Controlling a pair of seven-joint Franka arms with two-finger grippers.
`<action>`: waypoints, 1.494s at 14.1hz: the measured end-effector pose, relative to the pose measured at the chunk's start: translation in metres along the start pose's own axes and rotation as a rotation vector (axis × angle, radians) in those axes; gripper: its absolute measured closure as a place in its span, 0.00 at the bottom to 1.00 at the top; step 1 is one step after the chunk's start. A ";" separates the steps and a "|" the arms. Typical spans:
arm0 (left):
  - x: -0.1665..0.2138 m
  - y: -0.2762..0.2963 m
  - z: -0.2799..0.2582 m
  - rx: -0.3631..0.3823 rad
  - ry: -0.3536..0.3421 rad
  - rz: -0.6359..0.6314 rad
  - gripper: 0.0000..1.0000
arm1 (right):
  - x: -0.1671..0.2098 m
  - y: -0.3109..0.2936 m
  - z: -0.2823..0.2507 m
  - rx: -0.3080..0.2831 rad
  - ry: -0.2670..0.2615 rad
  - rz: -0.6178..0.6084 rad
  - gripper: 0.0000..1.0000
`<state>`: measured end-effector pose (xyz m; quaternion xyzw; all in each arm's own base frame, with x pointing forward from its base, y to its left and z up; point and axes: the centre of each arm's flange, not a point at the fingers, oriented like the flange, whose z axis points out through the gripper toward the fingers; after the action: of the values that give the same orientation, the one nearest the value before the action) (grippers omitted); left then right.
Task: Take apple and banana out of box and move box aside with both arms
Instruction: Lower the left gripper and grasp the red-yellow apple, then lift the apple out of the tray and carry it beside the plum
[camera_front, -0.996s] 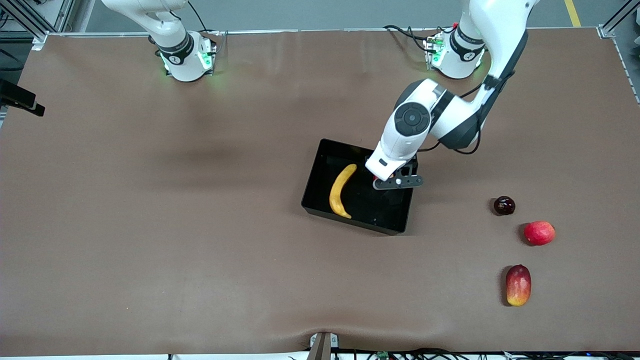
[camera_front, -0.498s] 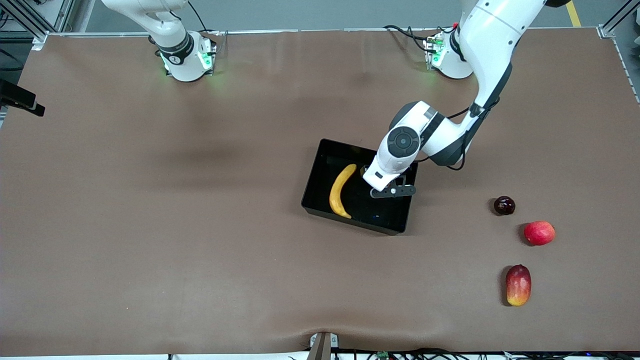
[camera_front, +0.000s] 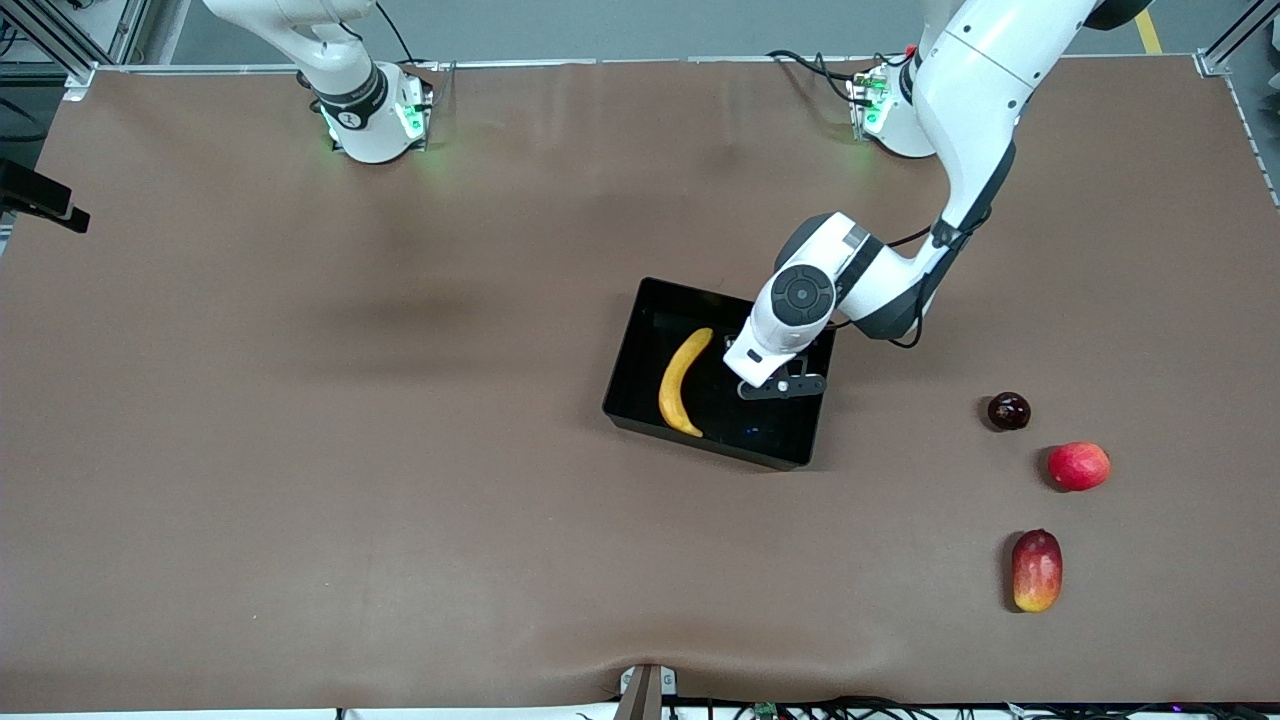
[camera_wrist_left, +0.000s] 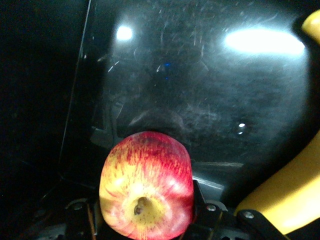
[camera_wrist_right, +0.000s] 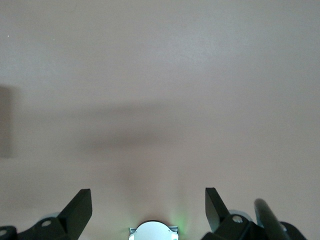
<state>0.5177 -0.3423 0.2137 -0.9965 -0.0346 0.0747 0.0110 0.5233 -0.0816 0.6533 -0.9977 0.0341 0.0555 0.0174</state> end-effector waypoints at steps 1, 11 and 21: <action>0.005 0.003 -0.010 -0.012 0.017 -0.002 0.33 | 0.000 0.000 0.000 0.000 0.000 0.000 0.00; 0.066 -0.060 -0.190 -0.007 0.166 -0.028 0.33 | 0.000 0.000 0.000 0.000 0.000 0.001 0.00; 0.121 -0.201 -0.085 0.066 0.053 -0.019 0.33 | 0.001 0.019 0.002 0.096 0.007 0.038 0.00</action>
<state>0.6363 -0.1351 0.2851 -0.9969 -0.0411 0.0494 0.0453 0.5222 -0.1008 0.6508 -0.9951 0.0558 0.0505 0.0642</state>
